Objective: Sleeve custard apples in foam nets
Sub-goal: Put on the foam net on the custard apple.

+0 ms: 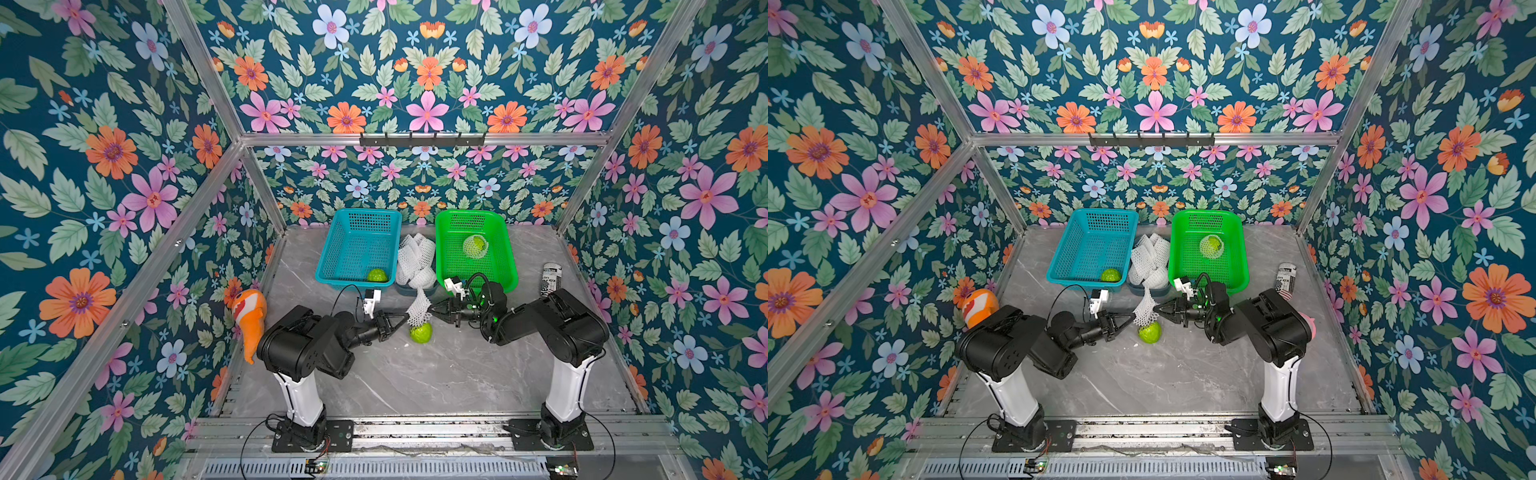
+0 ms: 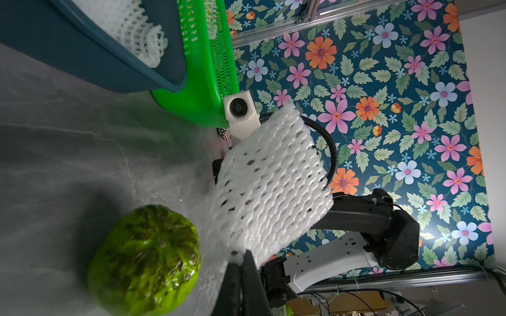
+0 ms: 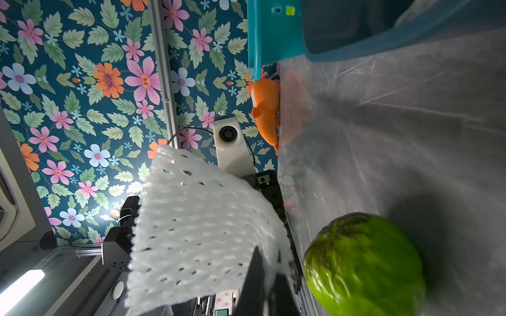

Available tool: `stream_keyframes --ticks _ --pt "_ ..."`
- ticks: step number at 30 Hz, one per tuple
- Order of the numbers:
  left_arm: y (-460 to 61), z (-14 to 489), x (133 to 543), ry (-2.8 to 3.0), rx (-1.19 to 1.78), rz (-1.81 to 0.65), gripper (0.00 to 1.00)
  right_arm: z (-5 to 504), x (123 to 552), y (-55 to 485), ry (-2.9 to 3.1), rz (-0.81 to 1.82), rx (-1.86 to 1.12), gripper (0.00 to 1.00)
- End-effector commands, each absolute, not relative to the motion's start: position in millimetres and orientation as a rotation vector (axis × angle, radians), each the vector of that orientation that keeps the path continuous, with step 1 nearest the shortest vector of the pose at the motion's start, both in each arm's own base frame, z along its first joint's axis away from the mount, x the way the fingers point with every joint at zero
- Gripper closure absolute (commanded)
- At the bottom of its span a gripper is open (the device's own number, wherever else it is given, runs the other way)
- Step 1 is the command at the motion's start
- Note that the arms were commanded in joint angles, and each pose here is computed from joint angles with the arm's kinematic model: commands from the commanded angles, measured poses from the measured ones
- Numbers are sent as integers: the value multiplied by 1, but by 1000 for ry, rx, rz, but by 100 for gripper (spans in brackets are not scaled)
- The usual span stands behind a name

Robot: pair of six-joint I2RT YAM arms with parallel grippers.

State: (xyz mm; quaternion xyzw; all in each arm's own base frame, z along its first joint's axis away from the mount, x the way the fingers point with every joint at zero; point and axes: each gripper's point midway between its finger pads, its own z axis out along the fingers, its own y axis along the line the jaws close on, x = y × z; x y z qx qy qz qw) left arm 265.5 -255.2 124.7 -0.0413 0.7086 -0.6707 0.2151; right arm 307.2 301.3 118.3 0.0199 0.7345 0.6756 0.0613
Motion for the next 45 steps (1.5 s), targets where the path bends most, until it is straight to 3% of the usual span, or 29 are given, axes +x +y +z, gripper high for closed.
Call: stream_keyframes --ticks 1,45 --pt "-256 140 263 1875 -13 -1862 100 108 304 301 2265 2028 75 100" --pt "-262 98 235 2026 4 -1851 100 66 267 286 2350 2007 101 100"
